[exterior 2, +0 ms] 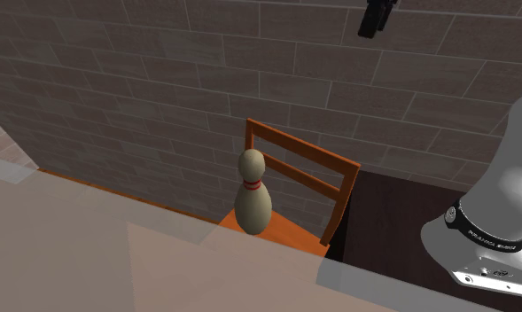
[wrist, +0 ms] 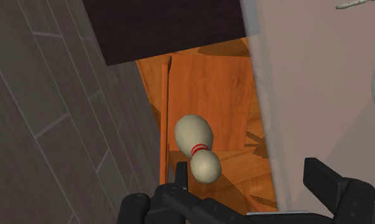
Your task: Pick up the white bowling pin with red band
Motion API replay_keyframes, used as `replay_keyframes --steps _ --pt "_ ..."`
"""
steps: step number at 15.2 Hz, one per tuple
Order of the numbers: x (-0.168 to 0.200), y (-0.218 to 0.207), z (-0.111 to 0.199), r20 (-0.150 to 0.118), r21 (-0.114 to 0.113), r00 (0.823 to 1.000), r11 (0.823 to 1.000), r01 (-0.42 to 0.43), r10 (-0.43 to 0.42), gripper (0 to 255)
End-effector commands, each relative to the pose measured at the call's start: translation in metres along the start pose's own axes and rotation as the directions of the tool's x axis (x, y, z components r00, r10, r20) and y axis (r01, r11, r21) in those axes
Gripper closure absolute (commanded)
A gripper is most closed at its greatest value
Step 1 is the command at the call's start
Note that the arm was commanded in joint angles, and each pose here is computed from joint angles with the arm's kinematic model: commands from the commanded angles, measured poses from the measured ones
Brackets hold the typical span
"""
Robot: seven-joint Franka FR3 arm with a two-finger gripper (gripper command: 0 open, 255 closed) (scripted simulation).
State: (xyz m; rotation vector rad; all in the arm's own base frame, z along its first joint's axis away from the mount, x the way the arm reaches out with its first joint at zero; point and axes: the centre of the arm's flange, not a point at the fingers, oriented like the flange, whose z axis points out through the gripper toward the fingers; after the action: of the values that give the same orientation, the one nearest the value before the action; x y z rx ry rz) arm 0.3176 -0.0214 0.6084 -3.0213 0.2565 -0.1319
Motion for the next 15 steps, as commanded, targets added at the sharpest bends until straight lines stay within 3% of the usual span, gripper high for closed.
replay_keyframes --steps 1,15 --pt "0.000 0.000 0.000 0.000 0.000 1.000 1.000 0.000 0.000 0" --pt "0.113 -0.008 0.159 0.116 -0.033 0.990 0.995 0.091 -0.086 0"
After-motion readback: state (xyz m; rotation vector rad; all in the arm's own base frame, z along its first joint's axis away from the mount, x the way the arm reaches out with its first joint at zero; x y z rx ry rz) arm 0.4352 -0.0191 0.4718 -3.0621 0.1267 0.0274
